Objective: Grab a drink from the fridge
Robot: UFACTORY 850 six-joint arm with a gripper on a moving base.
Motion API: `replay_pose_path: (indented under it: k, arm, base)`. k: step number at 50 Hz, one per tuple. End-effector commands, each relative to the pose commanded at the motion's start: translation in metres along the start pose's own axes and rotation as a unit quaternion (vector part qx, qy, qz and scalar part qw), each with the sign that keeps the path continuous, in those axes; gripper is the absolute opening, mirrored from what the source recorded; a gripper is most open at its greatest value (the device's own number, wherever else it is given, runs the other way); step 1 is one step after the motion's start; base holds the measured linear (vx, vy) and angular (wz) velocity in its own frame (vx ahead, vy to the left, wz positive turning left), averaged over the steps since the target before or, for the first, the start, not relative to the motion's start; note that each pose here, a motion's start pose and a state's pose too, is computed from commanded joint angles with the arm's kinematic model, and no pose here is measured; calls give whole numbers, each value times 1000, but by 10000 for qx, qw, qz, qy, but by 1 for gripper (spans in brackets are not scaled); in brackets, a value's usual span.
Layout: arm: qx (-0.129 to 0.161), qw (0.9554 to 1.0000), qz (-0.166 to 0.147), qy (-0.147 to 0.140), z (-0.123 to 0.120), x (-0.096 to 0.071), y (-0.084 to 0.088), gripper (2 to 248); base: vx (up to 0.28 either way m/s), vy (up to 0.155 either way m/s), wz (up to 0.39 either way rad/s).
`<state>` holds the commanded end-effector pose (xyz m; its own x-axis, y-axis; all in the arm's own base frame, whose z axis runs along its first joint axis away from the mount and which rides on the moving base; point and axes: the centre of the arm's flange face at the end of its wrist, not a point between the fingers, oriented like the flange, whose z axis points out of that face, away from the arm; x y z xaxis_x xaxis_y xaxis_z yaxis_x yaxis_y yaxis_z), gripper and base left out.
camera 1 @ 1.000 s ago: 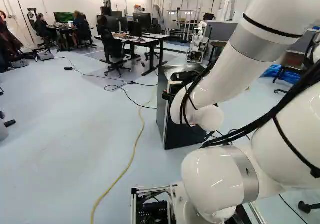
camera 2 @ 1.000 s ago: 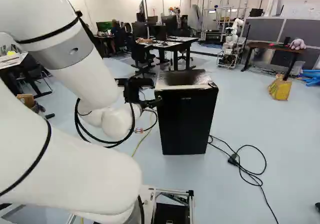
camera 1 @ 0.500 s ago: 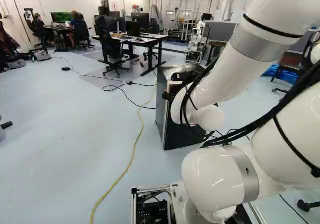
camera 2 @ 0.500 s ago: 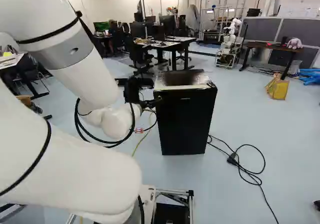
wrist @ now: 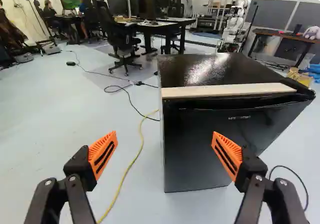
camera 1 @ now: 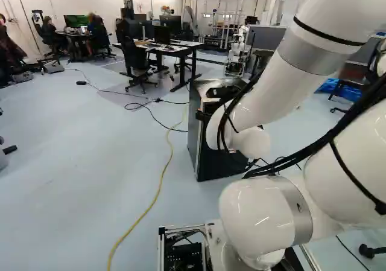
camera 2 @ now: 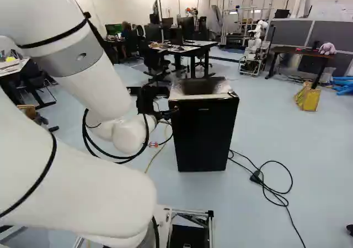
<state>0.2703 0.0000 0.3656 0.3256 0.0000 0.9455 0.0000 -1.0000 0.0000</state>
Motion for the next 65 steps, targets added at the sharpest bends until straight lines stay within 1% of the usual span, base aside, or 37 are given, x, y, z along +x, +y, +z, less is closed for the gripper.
replay_pose_path:
  k: [38,65]
  arm:
    - [0,10000,0,0,0,0,0,247]
    - [0,10000,0,0,0,0,0,247]
  base:
    - [-1,-15,123]
    - [2,-2,10]
